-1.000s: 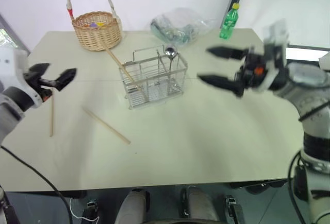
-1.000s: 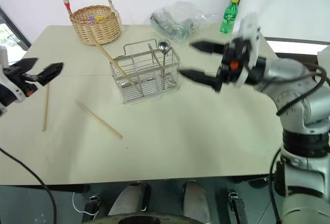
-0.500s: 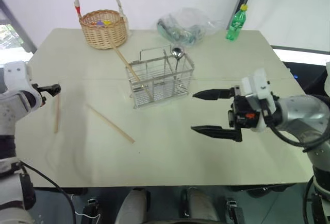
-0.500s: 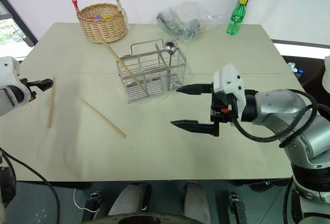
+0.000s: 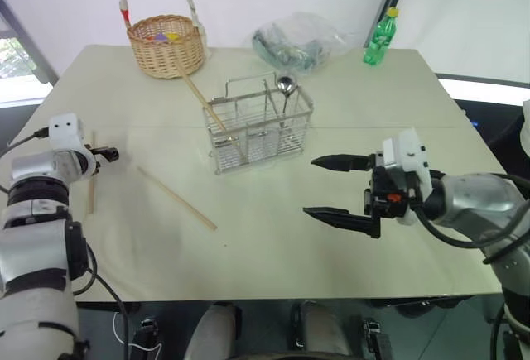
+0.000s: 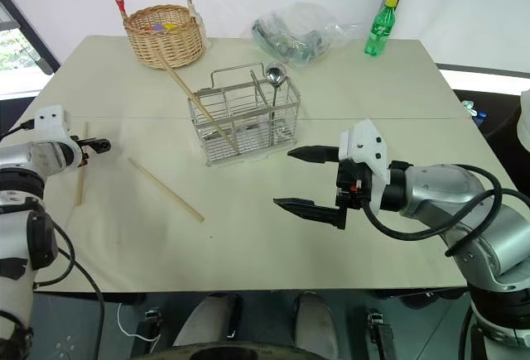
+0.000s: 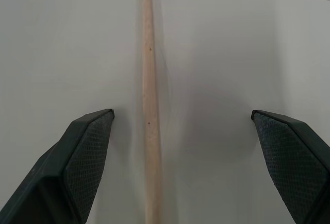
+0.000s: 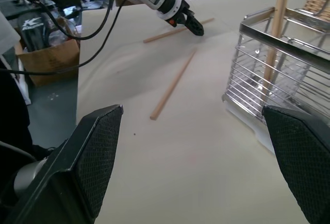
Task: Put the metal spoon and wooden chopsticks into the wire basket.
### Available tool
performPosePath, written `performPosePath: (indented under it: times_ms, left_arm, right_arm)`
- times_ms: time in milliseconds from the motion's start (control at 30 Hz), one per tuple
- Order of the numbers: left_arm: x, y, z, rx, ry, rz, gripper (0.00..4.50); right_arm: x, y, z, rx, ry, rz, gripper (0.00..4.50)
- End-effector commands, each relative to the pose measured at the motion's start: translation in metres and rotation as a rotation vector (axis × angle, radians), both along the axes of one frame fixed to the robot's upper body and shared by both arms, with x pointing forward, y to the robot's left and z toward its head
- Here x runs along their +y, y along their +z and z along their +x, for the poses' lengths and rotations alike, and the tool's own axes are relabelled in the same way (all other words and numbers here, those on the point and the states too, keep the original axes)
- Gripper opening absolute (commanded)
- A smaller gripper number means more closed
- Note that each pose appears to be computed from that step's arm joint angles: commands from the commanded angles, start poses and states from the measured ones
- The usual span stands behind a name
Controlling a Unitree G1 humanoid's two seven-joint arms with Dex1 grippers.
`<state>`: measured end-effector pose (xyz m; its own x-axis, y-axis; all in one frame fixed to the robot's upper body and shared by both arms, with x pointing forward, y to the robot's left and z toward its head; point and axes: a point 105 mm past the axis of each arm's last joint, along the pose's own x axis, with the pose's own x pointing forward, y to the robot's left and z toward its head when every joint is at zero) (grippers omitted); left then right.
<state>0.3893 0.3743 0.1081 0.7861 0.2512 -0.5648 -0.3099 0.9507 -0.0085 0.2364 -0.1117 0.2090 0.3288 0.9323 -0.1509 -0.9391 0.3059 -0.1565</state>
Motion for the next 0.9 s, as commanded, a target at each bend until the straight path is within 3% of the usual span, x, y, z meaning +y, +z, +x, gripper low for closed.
performPosePath:
  times_ms: [33, 267, 433, 600, 667, 700, 800, 900]
  left_arm:
    - [0.0, 0.002, 0.002, -0.007, 0.015, -0.009, 3.62]
    - [0.002, 0.006, 0.004, -0.02, 0.033, -0.004, 0.07]
    - [-0.002, 0.015, 0.01, -0.06, 0.027, 0.002, 0.07]
    - [-0.015, 0.064, 0.033, -0.284, -0.032, 0.009, 0.07]
    - [-0.018, 0.096, 0.041, -0.431, -0.053, 0.018, 0.07]
    - [-0.024, 0.126, 0.044, -0.562, -0.066, -0.023, 0.07]
    - [-0.042, 0.194, 0.038, -0.855, -0.077, -0.28, 0.07]
    - [-0.071, 0.241, 0.025, -1.021, -0.167, -0.445, 0.07]
  right_arm:
    - [0.0, 0.014, -0.002, -0.061, -0.02, 0.033, 4.5]
    - [-0.001, 0.015, 0.0, -0.065, -0.041, 0.042, 4.5]
    - [-0.002, 0.013, 0.001, -0.061, -0.042, 0.037, 4.5]
    - [-0.008, 0.011, 0.004, -0.054, -0.06, 0.017, 4.5]
    - [-0.01, 0.011, 0.005, -0.052, -0.071, 0.012, 4.5]
    - [-0.011, 0.012, 0.006, -0.052, -0.083, 0.014, 4.5]
    - [-0.012, 0.014, 0.007, -0.051, -0.104, 0.023, 4.5]
    - [-0.01, 0.013, 0.005, -0.048, -0.111, 0.033, 4.5]
